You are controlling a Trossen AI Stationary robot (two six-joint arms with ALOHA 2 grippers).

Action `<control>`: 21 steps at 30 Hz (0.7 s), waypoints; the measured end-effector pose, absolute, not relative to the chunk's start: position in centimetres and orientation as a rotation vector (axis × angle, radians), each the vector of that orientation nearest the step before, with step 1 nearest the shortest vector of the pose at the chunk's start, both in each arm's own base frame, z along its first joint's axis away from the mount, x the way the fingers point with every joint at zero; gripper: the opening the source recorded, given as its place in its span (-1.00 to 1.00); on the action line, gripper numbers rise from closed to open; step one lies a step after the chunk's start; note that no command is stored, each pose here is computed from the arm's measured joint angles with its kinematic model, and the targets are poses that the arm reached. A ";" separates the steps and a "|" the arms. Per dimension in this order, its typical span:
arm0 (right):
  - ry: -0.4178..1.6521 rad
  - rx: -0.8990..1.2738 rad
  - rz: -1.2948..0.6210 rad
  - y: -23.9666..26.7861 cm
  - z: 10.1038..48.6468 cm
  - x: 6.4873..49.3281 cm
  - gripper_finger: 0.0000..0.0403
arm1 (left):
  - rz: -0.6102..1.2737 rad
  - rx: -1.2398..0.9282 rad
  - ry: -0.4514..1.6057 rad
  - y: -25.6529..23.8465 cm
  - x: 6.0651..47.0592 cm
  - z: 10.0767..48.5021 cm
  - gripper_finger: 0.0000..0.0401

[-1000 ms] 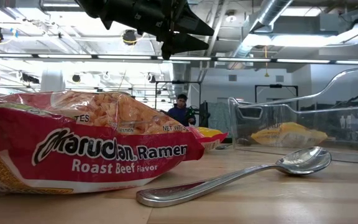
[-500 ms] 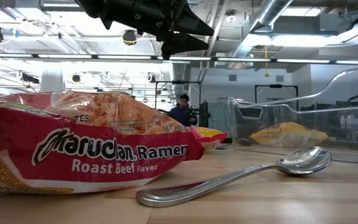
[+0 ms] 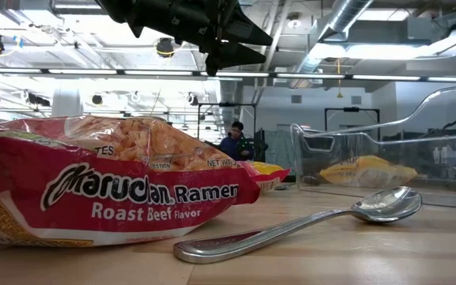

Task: Pick & Place Food Item
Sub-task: Put the black spice can into the blue bin

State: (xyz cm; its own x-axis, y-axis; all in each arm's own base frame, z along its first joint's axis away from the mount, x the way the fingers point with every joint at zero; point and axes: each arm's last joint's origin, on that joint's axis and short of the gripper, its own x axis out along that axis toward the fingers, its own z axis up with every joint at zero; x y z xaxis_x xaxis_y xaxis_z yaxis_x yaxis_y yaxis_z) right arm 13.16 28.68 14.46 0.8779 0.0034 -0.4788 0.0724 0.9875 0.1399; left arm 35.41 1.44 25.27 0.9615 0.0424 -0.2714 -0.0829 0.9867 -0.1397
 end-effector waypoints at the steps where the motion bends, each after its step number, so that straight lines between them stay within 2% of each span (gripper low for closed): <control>1: 0.498 0.154 -0.037 28.7 14.3 13.2 -0.44 | 0.063 -0.151 0.271 1.4 35.4 25.3 0.04; 7: 0.512 0.150 -0.062 28.9 12.9 13.4 -0.44 | 0.064 -0.151 0.271 1.4 35.4 25.3 0.04; 15: 0.515 0.154 -0.063 28.9 12.9 13.5 -0.43 | 0.063 -0.151 0.271 1.4 35.4 25.3 0.04; 21: 0.543 0.171 -0.057 28.8 13.0 14.0 -0.30 | 0.064 -0.151 0.271 1.4 35.4 25.3 0.04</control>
State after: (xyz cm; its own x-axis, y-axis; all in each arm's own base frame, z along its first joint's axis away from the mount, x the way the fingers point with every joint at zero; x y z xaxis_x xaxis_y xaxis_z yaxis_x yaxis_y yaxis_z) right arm 14.01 28.76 12.95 0.8550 -0.0093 -0.5186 0.0995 0.9842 0.1464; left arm 35.41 1.44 25.27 0.9615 0.0422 -0.2714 -0.0827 0.9867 -0.1397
